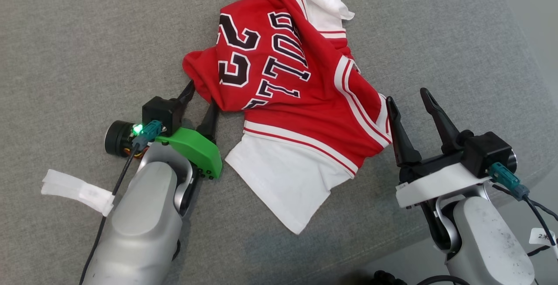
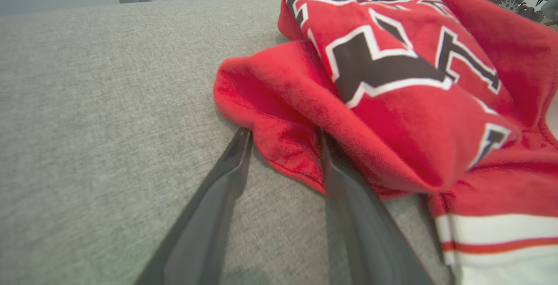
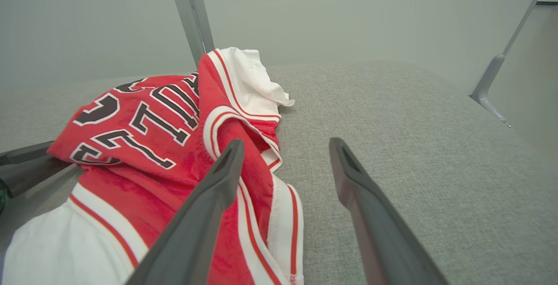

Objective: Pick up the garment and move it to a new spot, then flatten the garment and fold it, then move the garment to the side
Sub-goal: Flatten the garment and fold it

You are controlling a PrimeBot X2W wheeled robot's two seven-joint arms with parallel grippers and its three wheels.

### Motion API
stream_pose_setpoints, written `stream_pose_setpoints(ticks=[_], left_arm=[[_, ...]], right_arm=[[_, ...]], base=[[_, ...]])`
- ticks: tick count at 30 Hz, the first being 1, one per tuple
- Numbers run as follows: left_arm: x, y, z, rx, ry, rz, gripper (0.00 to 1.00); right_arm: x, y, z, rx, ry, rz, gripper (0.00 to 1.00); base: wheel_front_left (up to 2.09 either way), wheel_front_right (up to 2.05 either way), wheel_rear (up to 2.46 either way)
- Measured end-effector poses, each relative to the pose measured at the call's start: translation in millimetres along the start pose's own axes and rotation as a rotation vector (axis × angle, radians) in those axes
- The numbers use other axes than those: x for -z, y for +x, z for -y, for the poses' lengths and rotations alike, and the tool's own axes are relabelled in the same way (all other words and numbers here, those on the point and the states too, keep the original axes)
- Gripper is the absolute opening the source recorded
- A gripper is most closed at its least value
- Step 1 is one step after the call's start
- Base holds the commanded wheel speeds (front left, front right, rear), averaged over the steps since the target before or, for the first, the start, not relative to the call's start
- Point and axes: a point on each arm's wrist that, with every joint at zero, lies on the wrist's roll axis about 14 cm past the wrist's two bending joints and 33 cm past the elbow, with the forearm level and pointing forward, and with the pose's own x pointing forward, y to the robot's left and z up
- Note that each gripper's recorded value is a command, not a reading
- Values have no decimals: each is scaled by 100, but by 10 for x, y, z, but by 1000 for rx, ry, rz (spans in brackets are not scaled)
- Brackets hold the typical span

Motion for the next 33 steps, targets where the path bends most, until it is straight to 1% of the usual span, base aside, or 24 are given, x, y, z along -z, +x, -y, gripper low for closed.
stream_pose_setpoints(ticks=[6, 7, 8, 11, 14, 16, 21, 24, 27, 30, 32, 33], left_arm=[[-204, 28, -22, -3, -3, 72, 0], [-368, -12, -73, -20, -4, 129, 0], [-368, -12, -73, -20, -4, 129, 0], [-655, -136, -182, -58, 15, 223, 0], [-1057, -316, -283, -96, 72, 343, 0], [-1275, -477, -374, -133, 115, 405, 0], [-1529, -931, -525, -214, 216, 464, 0], [-1609, -1212, -587, -262, 249, 482, 0], [-1595, -1496, -664, -321, 250, 482, 0], [-1475, -1809, -828, -416, 238, 456, 0], [-1253, -2000, -971, -487, 216, 398, 0], [-1146, -2084, -1025, -518, 203, 370, 44]], right_arm=[[13, 40, -12, -1, 5, 0, 100], [17, 49, 3, 2, 6, 0, 100], [17, 49, 3, 2, 6, 0, 100], [82, 37, -7, -1, 12, -17, 100], [150, 36, -72, -18, 24, -34, 100], [192, 55, -181, -48, 37, -43, 100], [225, 116, -515, -134, 80, -48, 100], [229, 118, -758, -193, 107, -51, 100], [165, 114, -986, -247, 131, -35, 100], [87, 98, -1120, -281, 139, -17, 100], [21, 100, -1203, -304, 142, -1, 100], [-4, 97, -1240, -313, 143, 5, 100]], base=[[0, 0, 0], [0, 0, 0], [0, 0, 0], [0, 0, 0], [0, 0, 0], [0, 0, 0], [0, 0, 0], [0, 0, 0], [0, 0, 0], [0, 0, 0], [0, 0, 0], [0, 0, 0]])
